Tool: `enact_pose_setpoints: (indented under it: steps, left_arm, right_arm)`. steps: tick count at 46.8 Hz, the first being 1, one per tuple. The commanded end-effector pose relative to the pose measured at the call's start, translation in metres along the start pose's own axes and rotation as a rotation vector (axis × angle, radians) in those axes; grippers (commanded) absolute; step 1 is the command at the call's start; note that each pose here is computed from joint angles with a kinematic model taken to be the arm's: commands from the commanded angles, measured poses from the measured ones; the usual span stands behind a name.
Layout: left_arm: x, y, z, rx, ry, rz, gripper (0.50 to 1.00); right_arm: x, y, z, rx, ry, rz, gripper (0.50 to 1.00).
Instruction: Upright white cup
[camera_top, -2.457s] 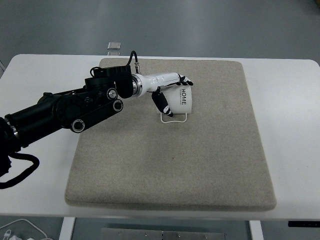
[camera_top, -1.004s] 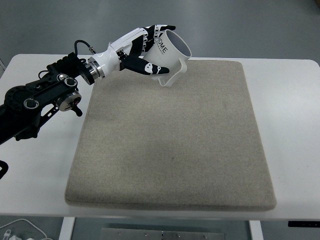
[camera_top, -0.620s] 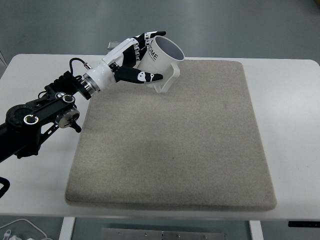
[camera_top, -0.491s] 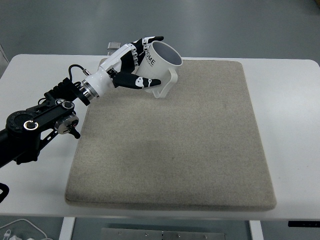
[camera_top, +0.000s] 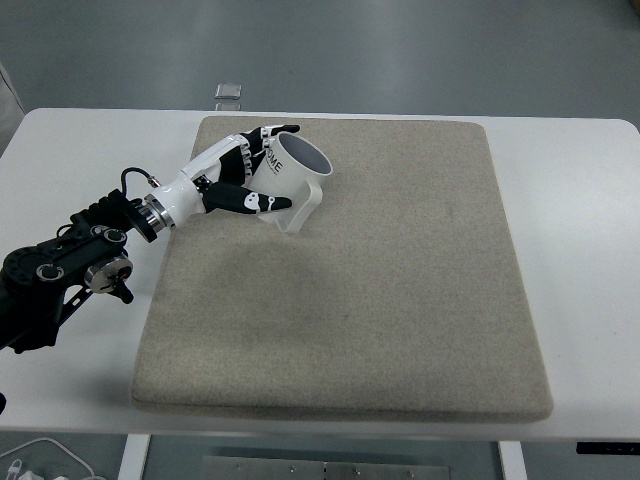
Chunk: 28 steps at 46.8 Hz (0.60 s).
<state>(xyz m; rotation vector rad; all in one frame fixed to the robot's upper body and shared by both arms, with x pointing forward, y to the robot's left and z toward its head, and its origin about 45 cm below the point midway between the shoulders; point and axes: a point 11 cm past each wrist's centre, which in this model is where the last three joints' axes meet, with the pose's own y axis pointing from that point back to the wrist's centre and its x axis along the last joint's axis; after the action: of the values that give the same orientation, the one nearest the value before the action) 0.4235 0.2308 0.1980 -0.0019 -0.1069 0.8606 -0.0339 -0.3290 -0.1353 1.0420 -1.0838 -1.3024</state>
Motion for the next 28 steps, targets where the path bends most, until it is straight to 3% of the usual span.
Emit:
enact_pose_setpoints:
  steps: [1,28]
  left_arm:
    - [0.003,0.0,-0.001,0.006,-0.004,0.008,0.5]
    - [-0.016,-0.016,0.004,-0.028,0.027,-0.037,0.5]
  right_arm:
    - [0.0,0.0,0.0,0.0,0.0,0.001,0.93]
    - [0.0,0.0,0.0,0.0,0.001,0.0,0.93]
